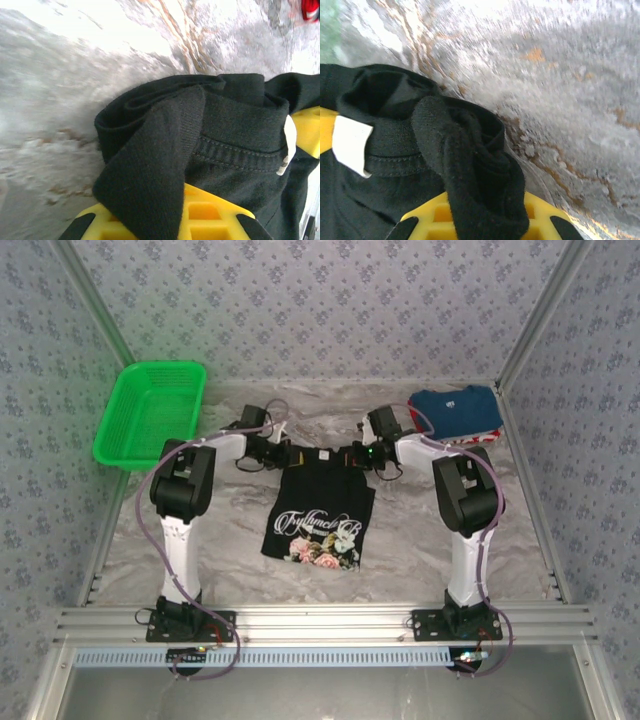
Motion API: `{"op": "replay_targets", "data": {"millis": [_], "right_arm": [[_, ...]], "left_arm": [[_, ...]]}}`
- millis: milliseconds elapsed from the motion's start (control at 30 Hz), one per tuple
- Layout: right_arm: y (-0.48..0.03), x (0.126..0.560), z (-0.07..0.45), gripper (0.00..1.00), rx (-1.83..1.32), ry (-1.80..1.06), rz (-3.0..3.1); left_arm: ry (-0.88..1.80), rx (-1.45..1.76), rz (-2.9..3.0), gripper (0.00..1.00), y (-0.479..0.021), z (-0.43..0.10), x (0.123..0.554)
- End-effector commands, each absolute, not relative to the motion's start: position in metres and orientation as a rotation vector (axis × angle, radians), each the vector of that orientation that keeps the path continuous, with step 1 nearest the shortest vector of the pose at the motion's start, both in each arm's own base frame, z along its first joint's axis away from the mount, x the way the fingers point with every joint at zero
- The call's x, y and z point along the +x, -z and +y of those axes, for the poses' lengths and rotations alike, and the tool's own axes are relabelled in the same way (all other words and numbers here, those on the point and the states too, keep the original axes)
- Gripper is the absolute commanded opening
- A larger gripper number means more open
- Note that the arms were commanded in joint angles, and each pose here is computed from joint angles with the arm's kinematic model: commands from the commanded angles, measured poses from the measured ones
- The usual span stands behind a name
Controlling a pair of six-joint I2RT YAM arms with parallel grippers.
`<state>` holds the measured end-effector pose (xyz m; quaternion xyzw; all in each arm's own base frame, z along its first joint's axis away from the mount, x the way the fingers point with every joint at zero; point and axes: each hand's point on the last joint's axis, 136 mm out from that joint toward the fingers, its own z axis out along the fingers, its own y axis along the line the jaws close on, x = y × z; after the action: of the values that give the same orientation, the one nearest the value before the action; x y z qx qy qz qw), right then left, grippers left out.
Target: Fold the inside-out t-shirt
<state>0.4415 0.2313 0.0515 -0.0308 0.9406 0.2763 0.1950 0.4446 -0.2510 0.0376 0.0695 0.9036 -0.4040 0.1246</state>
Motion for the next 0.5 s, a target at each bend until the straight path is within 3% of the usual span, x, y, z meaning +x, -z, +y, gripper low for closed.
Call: {"op": "replay_targets", "data": {"millis": [0, 267, 467], "right_arm": [[-0.107, 0.47, 0.241, 0.0, -0.093, -0.873, 2.475], [-0.215, 0.528, 0.252, 0.0, -0.177, -0.899, 2.209], [-0.309, 0.533, 0.258, 0.0, -0.274, -0.906, 2.009]], "left_arm": [[1.194, 0.171, 2.472, 0.0, -0.096, -0.242, 0.471], [1.161, 0.187, 2.245, 0.0, -0.207, -0.23, 0.524], [1.126, 0.251, 2.129, 0.0, -0.286, -0.228, 0.521]]}}
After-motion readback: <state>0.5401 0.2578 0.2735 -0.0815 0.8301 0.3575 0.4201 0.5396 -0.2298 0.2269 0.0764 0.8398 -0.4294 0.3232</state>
